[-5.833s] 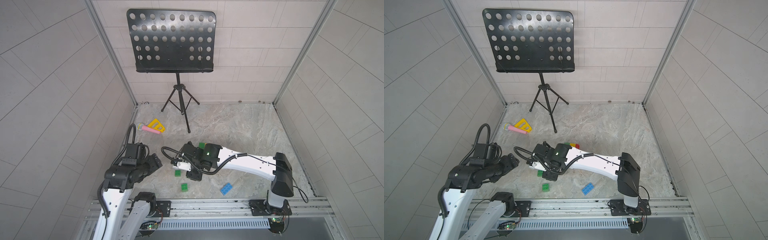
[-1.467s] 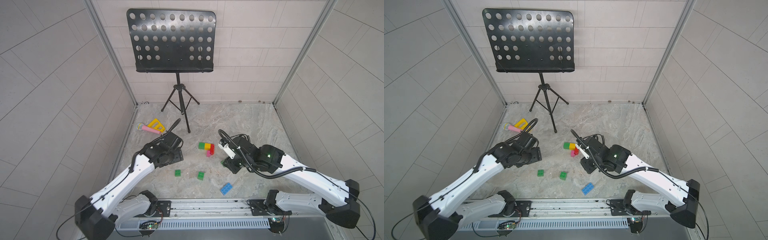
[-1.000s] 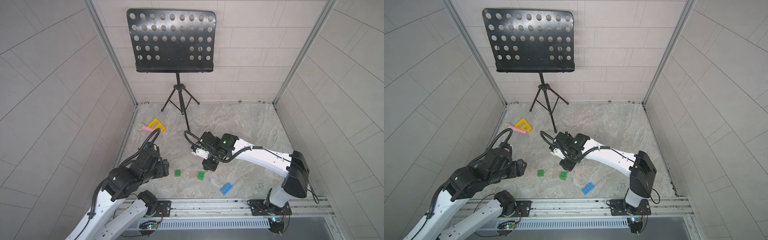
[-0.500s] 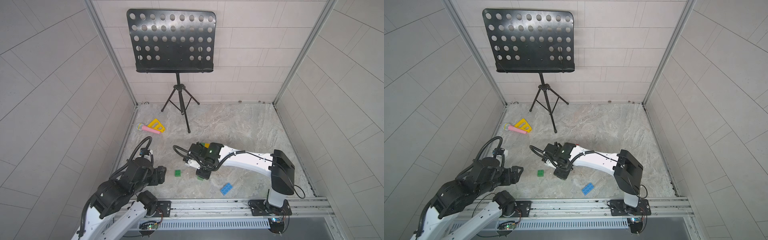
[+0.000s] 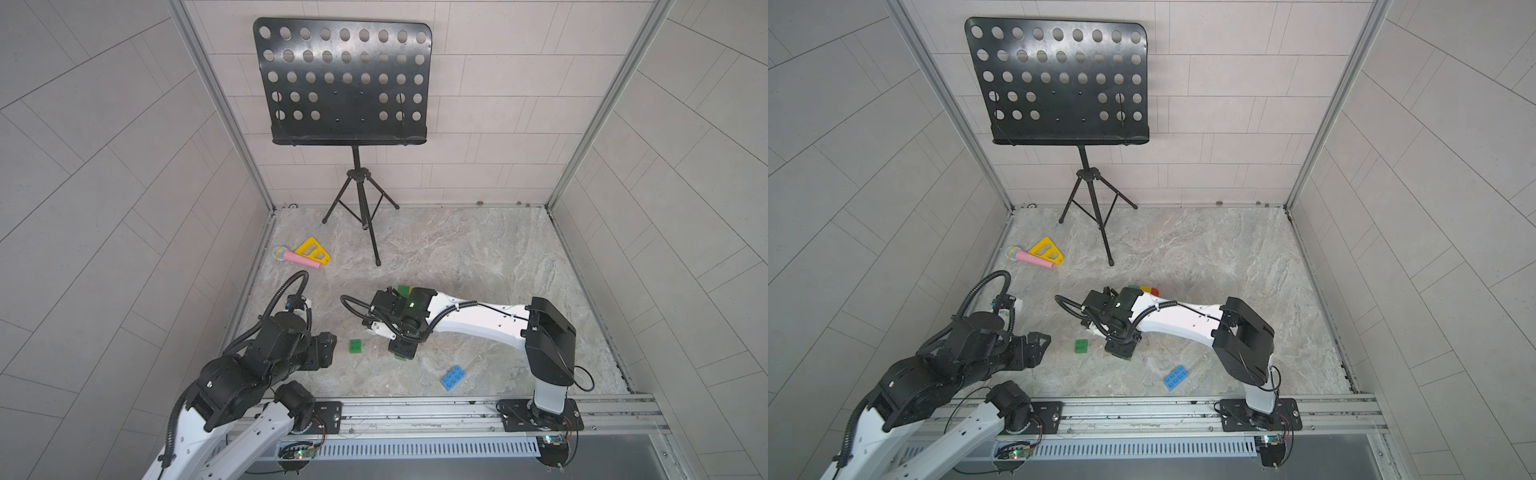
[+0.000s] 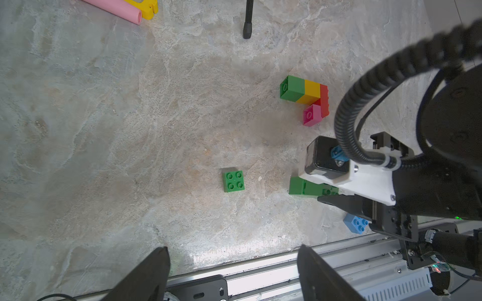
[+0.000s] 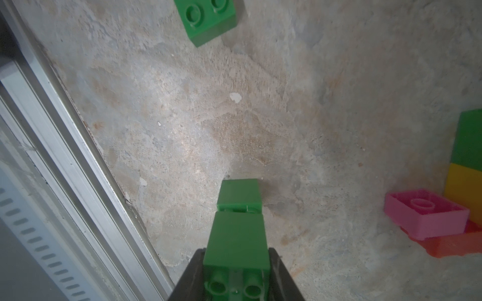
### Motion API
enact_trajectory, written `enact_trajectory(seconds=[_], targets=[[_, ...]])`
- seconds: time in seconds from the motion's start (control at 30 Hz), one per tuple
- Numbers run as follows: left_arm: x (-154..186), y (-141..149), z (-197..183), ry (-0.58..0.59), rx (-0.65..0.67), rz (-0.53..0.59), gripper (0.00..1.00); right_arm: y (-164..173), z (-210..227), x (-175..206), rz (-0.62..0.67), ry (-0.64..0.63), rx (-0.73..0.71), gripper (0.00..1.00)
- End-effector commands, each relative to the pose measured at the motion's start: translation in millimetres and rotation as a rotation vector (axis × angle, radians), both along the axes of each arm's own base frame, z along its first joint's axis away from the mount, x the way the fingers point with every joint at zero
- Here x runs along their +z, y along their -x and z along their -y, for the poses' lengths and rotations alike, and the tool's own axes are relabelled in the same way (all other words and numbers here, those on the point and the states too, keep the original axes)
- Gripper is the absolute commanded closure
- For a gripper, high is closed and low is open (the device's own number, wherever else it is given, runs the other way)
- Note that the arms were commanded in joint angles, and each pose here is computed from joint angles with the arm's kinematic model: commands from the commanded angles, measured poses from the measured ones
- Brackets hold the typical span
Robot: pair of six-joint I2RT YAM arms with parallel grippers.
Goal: Assemble the letter r with lego
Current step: Assemble the lego brick with the lego brick.
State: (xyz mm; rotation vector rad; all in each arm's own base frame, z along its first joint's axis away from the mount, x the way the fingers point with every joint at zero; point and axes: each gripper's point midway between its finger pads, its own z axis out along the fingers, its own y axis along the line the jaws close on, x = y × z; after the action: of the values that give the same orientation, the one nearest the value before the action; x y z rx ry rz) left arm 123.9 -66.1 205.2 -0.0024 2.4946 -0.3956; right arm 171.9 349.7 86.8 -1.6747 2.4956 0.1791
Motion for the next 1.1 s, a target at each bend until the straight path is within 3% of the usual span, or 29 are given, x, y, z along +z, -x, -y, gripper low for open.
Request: enact_trajectory(seconds=[0.0,0.53,1.07], targets=[[-4.0,-1.2,1.1,-0.011,-0.009,-0.008,0.16,-1.8,-2.3,-1.5,0.017,0.021,0.040,1.00],[-8.2,0.8,1.8,-0.012,-0.011,-0.029,0.16,5.2,-1.8,-14.8,-0.028,0.050,0.093,1.00],[-11.8,1.8,0.1,-0.021,-0.001,-0.047,0.16,20.6,33.0,-79.7,-0.064,0.134,0.002,1.00]])
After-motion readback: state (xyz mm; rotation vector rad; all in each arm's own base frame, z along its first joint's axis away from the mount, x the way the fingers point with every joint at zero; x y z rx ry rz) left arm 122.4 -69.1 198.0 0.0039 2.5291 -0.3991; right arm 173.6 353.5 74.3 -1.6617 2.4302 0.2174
